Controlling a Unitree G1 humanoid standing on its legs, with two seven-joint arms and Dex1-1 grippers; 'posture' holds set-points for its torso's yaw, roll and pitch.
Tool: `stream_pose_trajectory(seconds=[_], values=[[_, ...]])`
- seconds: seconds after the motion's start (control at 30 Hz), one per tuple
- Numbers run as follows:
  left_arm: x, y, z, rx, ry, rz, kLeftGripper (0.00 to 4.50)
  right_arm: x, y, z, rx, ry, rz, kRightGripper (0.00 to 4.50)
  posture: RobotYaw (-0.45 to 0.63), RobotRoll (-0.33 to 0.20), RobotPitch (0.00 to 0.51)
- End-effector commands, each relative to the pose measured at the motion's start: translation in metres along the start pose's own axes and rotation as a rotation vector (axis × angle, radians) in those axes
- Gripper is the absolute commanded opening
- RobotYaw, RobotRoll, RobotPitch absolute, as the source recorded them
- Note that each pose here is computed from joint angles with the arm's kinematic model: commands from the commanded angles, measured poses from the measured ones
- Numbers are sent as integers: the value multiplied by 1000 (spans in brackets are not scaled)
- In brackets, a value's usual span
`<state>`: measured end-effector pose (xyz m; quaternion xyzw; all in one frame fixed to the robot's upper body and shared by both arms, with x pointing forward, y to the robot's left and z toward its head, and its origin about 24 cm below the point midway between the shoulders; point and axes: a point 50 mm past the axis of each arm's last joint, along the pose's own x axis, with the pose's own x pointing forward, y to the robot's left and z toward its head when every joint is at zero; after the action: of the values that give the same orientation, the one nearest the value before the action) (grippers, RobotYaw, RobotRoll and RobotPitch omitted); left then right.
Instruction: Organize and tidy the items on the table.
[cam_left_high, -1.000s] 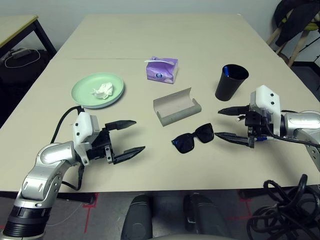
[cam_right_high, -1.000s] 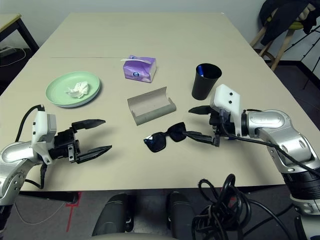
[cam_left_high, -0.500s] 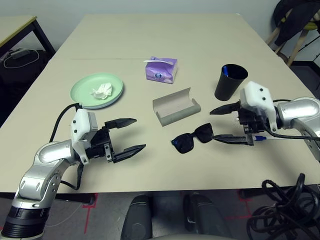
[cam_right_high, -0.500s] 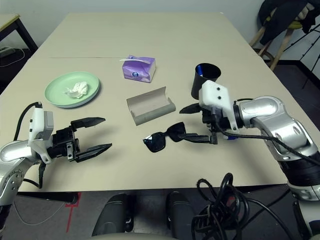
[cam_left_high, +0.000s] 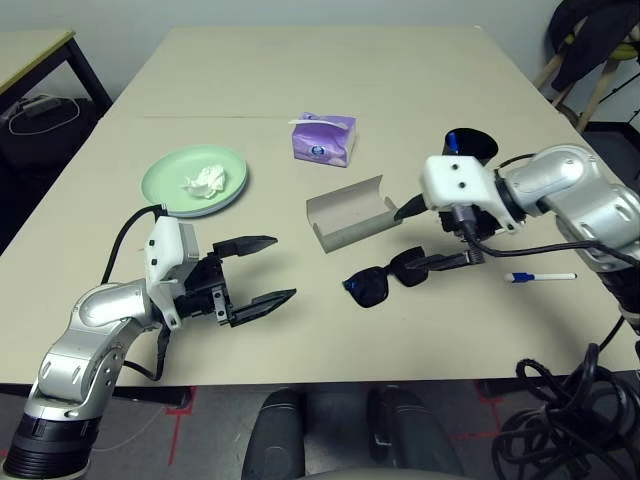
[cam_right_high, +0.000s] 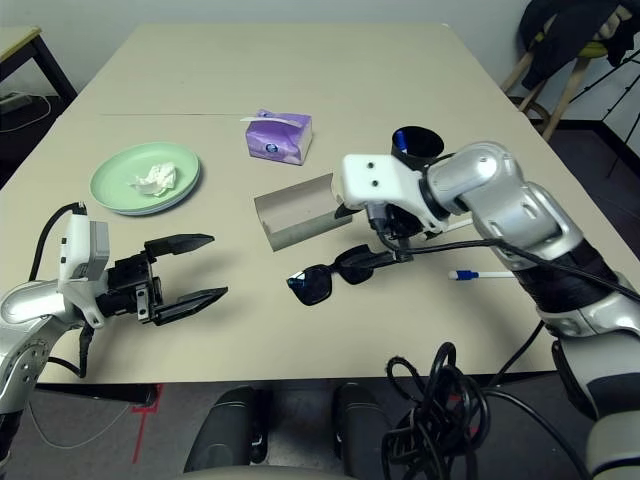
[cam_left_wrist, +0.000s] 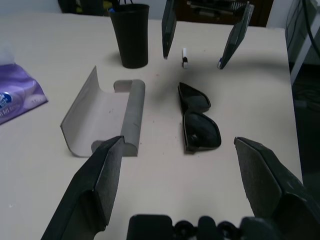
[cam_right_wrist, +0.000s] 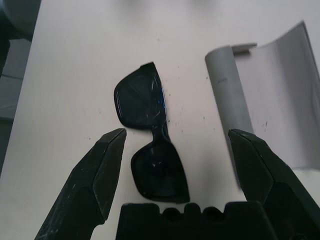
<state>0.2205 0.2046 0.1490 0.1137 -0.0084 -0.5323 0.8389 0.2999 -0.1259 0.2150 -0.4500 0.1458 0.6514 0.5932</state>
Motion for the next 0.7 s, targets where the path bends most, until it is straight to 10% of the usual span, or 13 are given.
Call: stream_pose_trajectory(seconds=[0.03,0.7], values=[[3,-5,0,-12,-5,-13,4453,6,-2,0,-70,81,58,4500,175,0,106],[4,-5,3,0,-17,13,4453,31,-10,-1,-200,224,190,4500,208,0,104]])
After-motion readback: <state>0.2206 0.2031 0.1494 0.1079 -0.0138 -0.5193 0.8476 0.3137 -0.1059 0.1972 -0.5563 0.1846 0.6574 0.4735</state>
